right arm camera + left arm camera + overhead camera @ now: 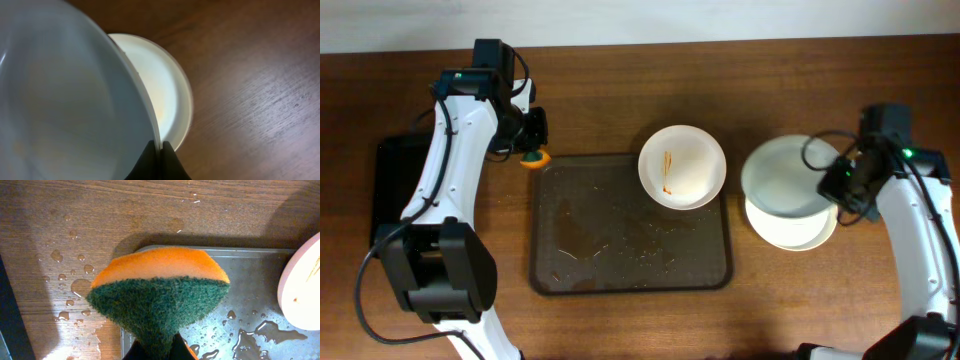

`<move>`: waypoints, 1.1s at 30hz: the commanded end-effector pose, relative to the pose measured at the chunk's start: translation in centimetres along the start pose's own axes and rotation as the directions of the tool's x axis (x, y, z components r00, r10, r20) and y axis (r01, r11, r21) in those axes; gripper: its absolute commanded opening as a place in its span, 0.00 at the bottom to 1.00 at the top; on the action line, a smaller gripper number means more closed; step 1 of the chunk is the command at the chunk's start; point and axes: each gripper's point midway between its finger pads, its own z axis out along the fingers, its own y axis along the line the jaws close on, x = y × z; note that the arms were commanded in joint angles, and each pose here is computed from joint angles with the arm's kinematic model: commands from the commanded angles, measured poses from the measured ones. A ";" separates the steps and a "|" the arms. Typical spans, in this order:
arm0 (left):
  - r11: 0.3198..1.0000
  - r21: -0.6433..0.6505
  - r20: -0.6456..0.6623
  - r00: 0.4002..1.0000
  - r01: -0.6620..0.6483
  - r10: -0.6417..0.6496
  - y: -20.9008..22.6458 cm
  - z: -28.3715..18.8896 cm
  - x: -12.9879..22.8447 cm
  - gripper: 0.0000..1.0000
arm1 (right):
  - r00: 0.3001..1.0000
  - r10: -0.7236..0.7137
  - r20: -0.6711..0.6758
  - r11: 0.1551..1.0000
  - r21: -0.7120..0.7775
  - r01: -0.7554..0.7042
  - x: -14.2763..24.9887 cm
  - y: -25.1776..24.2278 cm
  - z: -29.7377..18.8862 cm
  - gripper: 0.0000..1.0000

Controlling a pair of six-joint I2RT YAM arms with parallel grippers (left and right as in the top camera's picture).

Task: Clean dirty plates on tray and stack at the side
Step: 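Grip the last plate with right gripper and pull it to tray center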

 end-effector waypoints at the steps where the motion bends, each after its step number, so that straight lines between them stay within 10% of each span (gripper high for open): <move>1: 1.000 -0.005 0.027 1.000 0.002 -0.002 0.0 -0.8 -0.5 0.00 | 0.997 0.064 -0.049 0.998 0.019 -0.063 1.7 -2.6 3.0 0.04; 4: 1.000 -0.005 0.028 1.000 0.002 -0.002 0.0 -0.8 -0.6 0.00 | 0.995 0.088 -0.051 0.996 0.021 -0.087 3.1 -3.5 5.8 0.04; 8: 1.000 -0.004 0.027 1.000 0.002 -0.002 0.0 -0.8 -0.5 0.00 | 0.994 0.053 -0.094 0.994 -0.094 -0.061 4.1 -1.6 6.4 0.43; 18: 1.000 -0.004 0.027 1.000 0.002 -0.002 0.0 -0.8 -0.5 0.00 | 0.932 -0.315 0.178 0.868 -0.343 0.359 2.0 14.6 -1.9 0.56; 21: 1.000 -0.005 0.027 1.000 0.002 -0.002 0.0 -0.8 -0.5 0.00 | 0.903 -0.394 0.169 0.847 -0.315 0.428 3.5 17.7 1.3 0.56; 26: 1.000 -0.005 0.023 1.000 0.002 -0.002 0.0 -0.8 -0.4 0.00 | 0.913 -0.403 -0.065 0.871 -0.332 0.361 9.1 19.7 7.5 0.24; 33: 1.000 -0.006 0.013 1.000 0.003 -0.003 0.0 -0.8 -0.2 0.00 | 0.920 -0.388 -0.060 0.880 -0.322 0.350 9.7 20.6 7.9 0.18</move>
